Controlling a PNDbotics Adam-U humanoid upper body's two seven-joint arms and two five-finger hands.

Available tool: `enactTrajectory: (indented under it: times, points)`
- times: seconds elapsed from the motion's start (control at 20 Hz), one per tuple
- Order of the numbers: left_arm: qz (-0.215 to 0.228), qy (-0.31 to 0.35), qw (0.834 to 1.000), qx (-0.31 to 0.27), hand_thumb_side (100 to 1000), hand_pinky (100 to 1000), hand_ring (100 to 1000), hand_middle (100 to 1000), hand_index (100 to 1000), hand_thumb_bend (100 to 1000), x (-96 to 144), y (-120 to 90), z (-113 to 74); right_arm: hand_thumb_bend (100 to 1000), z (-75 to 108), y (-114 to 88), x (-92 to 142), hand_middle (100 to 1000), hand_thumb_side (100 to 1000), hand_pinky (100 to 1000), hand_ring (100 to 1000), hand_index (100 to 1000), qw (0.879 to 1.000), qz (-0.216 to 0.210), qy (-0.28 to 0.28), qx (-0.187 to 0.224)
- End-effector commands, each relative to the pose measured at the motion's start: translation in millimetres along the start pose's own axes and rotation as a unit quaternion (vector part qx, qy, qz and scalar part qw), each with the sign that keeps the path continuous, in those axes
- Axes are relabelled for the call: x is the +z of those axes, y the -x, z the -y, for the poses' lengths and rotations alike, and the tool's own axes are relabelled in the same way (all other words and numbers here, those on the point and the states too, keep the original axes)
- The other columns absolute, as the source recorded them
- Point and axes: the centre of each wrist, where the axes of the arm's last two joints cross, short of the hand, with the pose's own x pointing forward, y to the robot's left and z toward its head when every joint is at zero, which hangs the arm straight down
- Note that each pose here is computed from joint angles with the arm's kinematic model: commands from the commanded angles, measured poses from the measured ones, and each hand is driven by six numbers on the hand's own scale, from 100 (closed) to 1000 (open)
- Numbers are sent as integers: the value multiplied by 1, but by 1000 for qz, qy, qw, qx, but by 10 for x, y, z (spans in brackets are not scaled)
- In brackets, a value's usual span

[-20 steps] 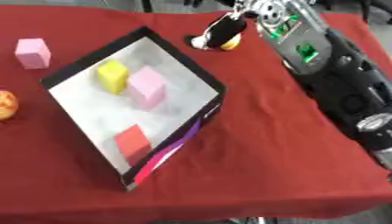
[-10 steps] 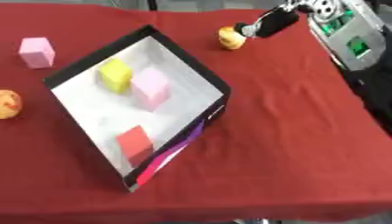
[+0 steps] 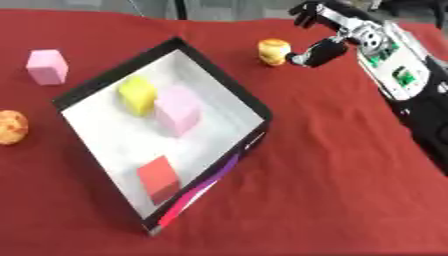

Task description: Pick up objects on the table and place them in the box.

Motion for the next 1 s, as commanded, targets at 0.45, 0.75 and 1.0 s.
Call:
enactTrajectory:
  times: [0.45, 0.75, 1.0]
  points:
    - [19, 23, 1000, 1, 833, 743, 772, 816, 835, 225, -89, -112, 58, 417, 135, 112, -60, 770, 100, 945, 830, 910, 998, -17, 62, 22]
    - [23, 26, 999, 3, 835, 744, 773, 818, 836, 224, -109, -130, 73, 421, 106, 177, -90, 770, 100, 944, 829, 910, 997, -27, 65, 24]
    - [26, 30, 999, 5, 836, 746, 773, 819, 837, 224, -124, -145, 96, 422, 103, 172, -118, 770, 100, 942, 828, 910, 997, -29, 64, 27]
